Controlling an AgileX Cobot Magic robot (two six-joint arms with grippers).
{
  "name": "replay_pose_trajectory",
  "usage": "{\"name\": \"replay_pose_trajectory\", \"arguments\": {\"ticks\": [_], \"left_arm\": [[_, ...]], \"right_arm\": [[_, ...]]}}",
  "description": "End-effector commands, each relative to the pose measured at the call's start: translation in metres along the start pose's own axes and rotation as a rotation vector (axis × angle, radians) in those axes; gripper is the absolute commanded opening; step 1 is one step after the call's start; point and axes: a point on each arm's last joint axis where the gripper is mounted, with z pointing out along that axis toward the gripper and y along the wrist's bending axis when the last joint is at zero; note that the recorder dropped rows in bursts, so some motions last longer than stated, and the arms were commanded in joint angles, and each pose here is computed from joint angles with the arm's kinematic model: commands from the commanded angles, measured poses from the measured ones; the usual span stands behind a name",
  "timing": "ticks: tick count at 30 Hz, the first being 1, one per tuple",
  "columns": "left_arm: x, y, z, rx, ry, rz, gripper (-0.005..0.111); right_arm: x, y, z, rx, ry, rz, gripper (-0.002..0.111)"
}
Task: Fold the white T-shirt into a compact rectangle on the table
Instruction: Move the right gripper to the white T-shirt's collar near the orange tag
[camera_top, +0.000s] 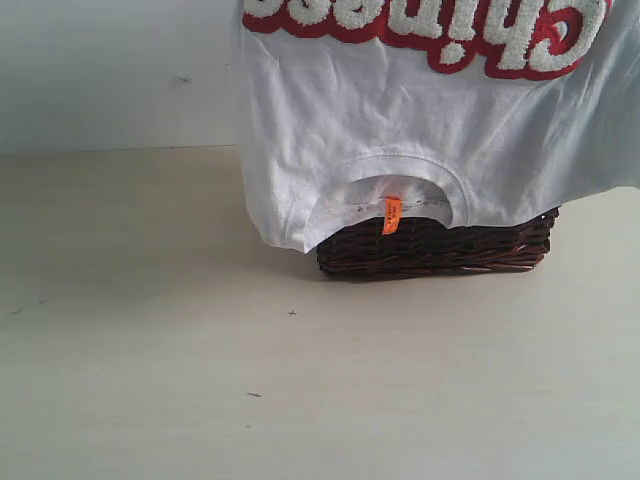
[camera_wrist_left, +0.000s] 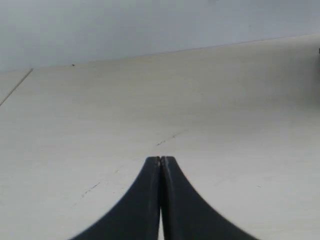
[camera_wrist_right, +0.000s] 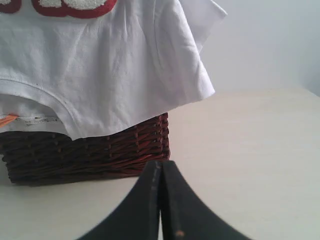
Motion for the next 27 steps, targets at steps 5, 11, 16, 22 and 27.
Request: {"name": "replay_pose_trajectory", "arguments": {"ticks": [5, 11, 16, 22, 27], "left_arm": [[-0.001, 0.000, -0.001, 0.002, -0.015, 0.000, 0.000], [-0.001, 0.000, -0.001, 0.002, -0.015, 0.000, 0.000], [-0.001, 0.000, -0.001, 0.002, -0.015, 0.000, 0.000], [-0.001, 0.000, -0.001, 0.002, -0.015, 0.000, 0.000], [-0.001, 0.000, -0.001, 0.002, -0.015, 0.000, 0.000]], "right_arm": [[-0.001, 0.001, 0.000, -0.008, -0.015, 0.055, 0.000], [0.001, 0.001, 0.003, -0.011, 0.032, 0.090, 0.000], [-0.024, 0.002, 0.035, 0.017, 0.313, 0.040, 0.000], [-0.041, 0.004, 0.106, -0.019, 0.659, -0.118, 0.000], [-0.052, 0.008, 0.144, -0.020, 0.820, -0.011, 0.000]]}}
